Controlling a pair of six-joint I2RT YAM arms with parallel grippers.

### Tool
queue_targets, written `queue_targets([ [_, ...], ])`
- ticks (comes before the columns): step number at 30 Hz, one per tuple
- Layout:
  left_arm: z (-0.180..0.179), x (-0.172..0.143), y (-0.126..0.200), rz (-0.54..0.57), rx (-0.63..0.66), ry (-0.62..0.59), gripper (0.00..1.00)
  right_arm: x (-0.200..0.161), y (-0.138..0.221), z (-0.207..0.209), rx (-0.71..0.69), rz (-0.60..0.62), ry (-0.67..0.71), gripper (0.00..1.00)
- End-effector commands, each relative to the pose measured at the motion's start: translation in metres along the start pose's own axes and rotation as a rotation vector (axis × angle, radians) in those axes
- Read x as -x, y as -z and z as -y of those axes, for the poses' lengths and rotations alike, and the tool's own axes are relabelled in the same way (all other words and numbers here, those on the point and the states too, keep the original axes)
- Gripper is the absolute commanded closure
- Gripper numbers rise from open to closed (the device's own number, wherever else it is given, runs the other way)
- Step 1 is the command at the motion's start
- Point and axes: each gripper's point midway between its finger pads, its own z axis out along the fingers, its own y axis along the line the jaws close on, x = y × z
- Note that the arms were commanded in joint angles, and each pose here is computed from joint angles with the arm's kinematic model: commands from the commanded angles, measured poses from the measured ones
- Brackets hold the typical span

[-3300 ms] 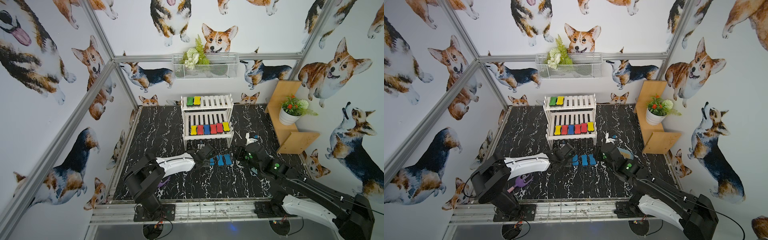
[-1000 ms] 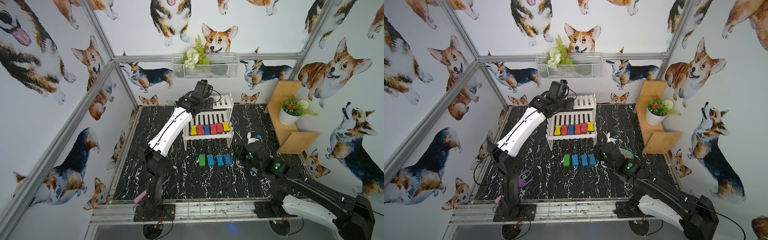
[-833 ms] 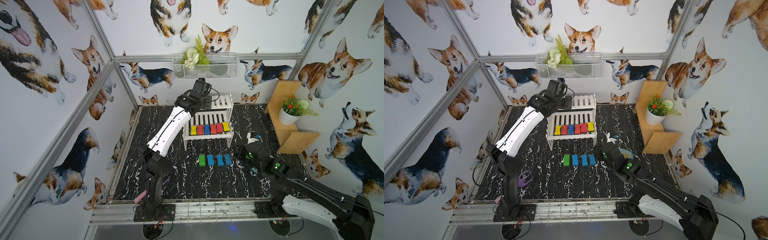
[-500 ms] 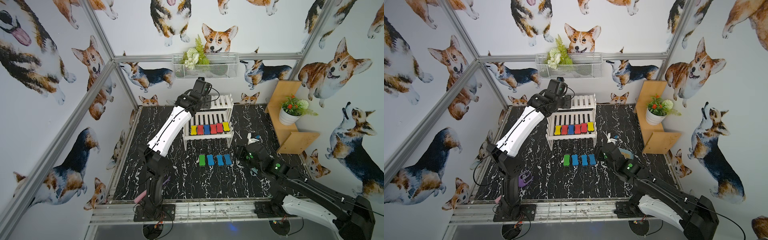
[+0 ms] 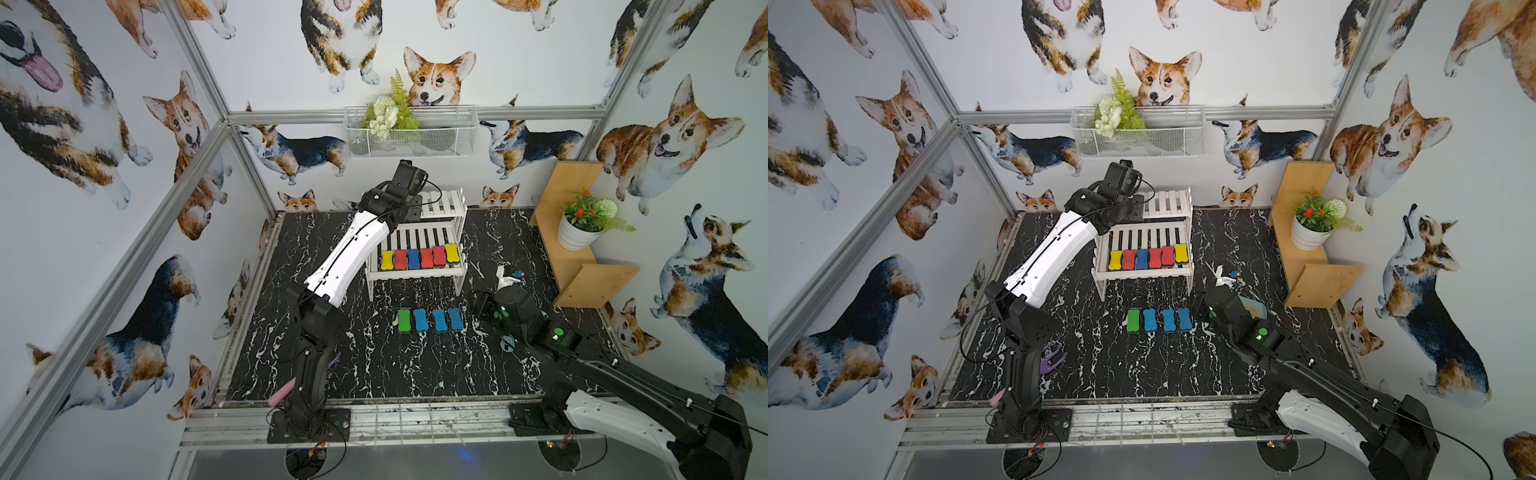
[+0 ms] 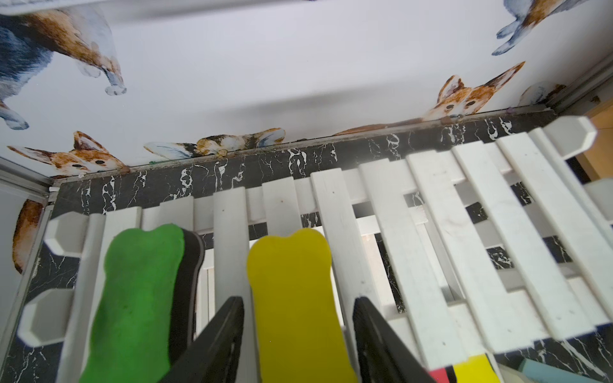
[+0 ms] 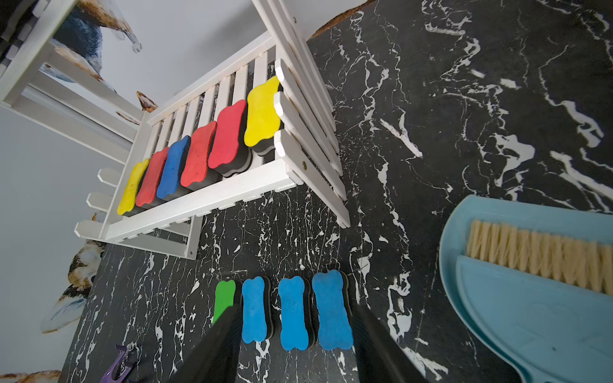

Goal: Remove the whiteboard erasers from the shelf
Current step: Pick up the whiteboard eraser from the shelf.

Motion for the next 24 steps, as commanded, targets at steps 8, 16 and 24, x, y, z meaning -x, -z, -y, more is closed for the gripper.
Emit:
queue_targets([
  [8, -0.002, 0.017, 0.027, 0.059, -0.012, 0.024, 0.57, -0.001, 0.0, 0.003, -0.014, 0.002, -0.005, 0.41],
  [16, 0.002, -0.02, 0.103, 0.144, -0.049, 0.058, 0.59, -0.002, 0.0, 0.003, -0.01, 0.001, -0.008, 0.41],
  [24, -0.017, -0.14, 0.137, 0.092, -0.039, 0.091, 0.59, 0.001, -0.001, 0.0, 0.008, 0.002, -0.007, 0.41],
])
